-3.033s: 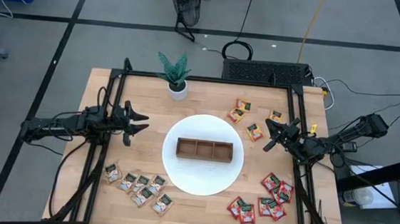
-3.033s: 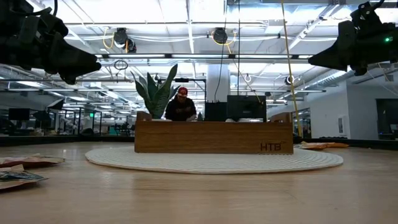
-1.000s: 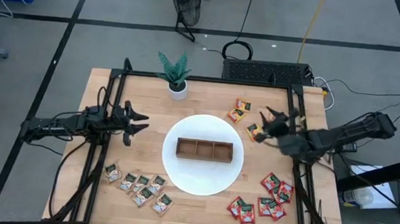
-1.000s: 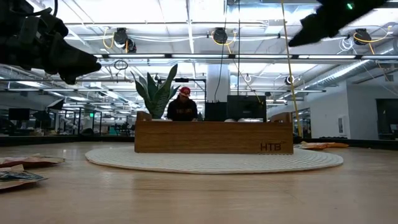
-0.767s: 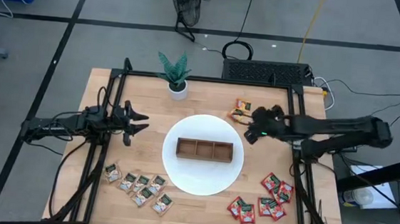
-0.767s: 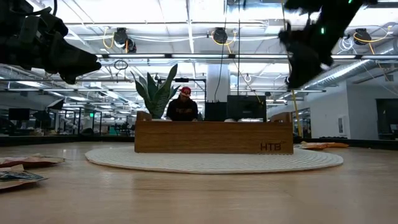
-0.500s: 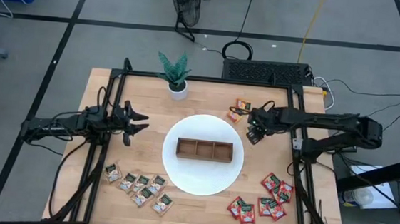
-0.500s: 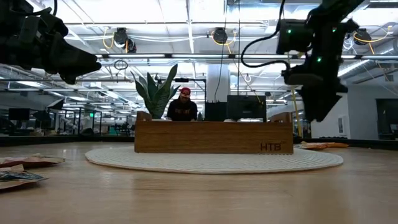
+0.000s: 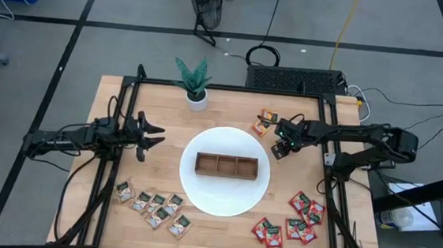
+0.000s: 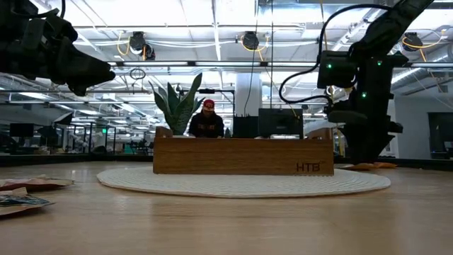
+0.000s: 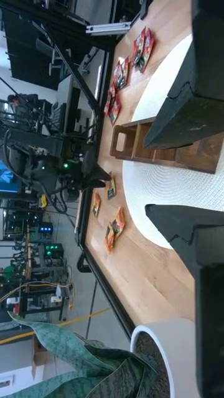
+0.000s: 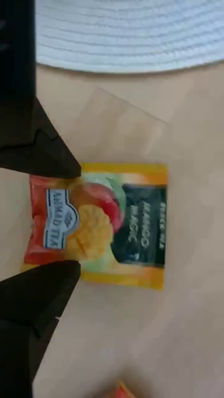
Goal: Pick & Place Tea
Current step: Put the yellow tea bag into the right section of the wooden organizer
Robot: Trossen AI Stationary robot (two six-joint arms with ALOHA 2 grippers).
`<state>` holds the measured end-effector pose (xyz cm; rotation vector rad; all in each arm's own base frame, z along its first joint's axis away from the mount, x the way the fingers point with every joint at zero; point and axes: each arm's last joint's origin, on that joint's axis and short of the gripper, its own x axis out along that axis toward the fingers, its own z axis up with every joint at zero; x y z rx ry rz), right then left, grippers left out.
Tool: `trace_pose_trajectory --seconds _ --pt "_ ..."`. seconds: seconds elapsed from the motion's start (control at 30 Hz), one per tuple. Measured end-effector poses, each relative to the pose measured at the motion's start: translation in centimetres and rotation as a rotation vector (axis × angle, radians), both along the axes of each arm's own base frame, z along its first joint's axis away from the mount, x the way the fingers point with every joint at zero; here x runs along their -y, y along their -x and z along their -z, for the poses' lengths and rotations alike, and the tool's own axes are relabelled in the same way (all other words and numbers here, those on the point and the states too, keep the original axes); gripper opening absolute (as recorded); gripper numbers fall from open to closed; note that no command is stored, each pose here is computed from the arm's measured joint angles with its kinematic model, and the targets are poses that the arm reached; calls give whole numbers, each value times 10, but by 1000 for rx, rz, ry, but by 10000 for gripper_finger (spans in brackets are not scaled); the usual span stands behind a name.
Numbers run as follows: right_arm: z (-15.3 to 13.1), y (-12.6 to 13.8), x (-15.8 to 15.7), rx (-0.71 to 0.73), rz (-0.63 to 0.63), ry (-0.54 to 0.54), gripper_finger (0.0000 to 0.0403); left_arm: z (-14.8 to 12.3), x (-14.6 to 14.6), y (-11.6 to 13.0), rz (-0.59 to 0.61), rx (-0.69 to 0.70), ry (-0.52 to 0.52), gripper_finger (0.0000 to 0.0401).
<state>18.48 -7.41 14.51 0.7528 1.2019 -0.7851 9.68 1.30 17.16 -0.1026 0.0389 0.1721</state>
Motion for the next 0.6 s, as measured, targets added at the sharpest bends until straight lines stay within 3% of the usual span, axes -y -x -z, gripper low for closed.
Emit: trace_pose_trajectory --seconds 0.2,0.47,0.6 --pt "3 2 0 -29 -28 21 213 0 0 0 0 0 0 157" --pt "33 14 -3 -78 -22 48 209 0 0 0 0 0 0 157" --pt "35 16 -4 -80 -16 50 184 0 0 0 0 0 0 157"
